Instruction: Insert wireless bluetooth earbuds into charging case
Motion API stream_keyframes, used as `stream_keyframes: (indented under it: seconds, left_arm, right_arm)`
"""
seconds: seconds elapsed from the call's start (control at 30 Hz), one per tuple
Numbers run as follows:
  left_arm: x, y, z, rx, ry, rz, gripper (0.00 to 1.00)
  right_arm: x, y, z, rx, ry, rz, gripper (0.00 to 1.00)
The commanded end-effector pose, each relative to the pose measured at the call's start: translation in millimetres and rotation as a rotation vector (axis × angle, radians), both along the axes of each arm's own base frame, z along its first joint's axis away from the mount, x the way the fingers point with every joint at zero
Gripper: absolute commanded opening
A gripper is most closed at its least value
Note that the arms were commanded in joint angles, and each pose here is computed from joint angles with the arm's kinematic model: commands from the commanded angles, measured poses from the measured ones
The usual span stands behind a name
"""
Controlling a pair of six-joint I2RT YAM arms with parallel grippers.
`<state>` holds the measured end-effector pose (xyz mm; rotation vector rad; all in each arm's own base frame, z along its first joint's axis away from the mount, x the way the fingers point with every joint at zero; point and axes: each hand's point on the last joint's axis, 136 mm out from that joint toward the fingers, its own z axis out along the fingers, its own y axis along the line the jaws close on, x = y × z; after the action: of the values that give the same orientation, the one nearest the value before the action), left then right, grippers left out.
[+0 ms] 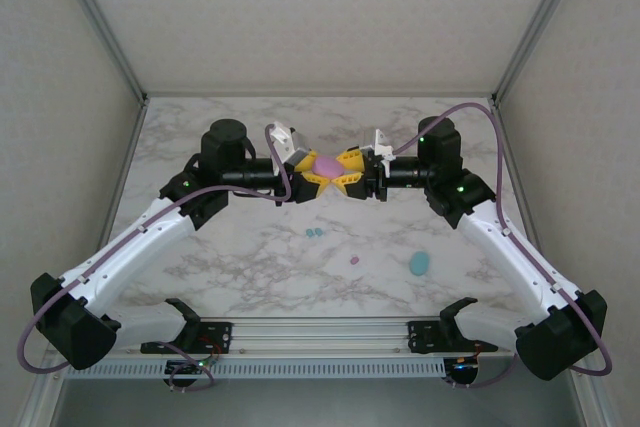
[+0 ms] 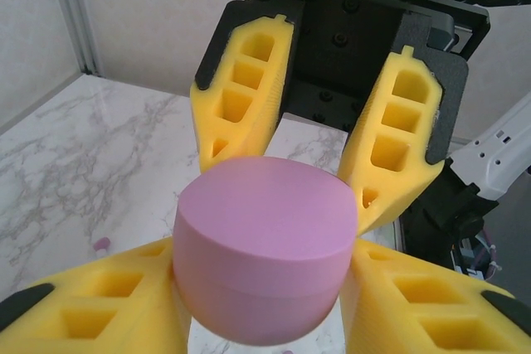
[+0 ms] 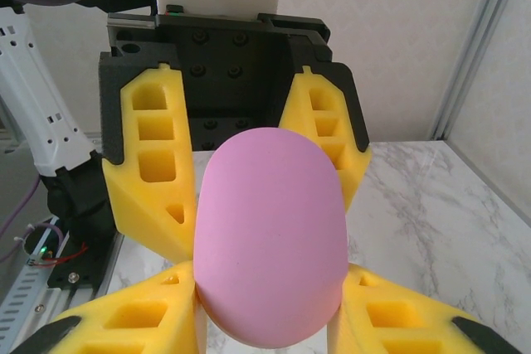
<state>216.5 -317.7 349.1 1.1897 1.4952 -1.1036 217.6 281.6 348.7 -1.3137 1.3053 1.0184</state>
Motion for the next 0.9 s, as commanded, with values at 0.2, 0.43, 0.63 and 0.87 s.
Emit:
stream_keyframes:
  seconds: [0.2,0.43,0.63,0.87]
  left_arm:
    - [-6,0,9,-0.025,-0.034,-0.039,0.36]
    - [-7,0,9,-0.041,-0.037,-0.032,0.33]
    - [-12,4,6,-0.051,-0.056,-0.034,0.32]
    - [-13,5,3,-0.046,-0.065,-0.033,0.31]
  right_arm:
    - [-3,2,3,0.01,0.019,0.008,0.38]
    - [4,-1,3,-0.004,0.047,-0.054,0.52]
    - [6,-6,6,-0.013,0.099,-0.099,0.56]
    - [6,-7,12,0.0,0.113,-0.11,0.59]
